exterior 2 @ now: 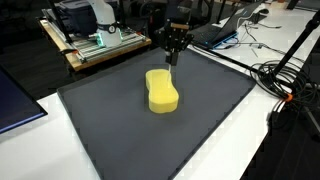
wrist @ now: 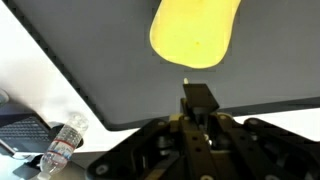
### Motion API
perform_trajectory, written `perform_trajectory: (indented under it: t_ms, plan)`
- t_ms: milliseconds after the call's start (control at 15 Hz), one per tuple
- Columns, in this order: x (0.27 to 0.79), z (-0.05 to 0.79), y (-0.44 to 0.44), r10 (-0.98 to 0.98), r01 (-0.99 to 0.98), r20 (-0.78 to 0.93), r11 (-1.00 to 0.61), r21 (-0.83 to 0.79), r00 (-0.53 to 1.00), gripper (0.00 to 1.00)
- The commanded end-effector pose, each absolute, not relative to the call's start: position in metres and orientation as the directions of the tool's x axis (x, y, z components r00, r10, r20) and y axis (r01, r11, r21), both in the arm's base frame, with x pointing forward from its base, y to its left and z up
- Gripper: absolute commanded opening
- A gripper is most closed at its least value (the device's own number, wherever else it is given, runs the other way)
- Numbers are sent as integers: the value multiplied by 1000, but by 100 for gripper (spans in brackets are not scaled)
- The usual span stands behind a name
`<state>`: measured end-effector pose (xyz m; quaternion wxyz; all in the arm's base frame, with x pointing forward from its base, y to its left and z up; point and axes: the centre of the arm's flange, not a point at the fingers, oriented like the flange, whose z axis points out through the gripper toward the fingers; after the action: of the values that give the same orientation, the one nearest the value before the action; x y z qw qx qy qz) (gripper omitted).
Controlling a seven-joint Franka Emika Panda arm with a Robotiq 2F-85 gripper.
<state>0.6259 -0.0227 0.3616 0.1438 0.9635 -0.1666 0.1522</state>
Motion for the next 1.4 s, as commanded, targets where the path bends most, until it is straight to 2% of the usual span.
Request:
perform_trajectory:
  t_ms: [0,800,933,1000,1333]
  plan:
    - [606,371,21,-241,-356,348,-879,317,906,3]
    - [592,308,140,-36,-250,333,-736,629,942,3]
    - [591,296,154,24,-213,339,-736,643,940,3]
    - [586,303,143,-13,-219,321,-756,617,947,13]
    - [586,294,153,18,-199,320,-752,629,947,13]
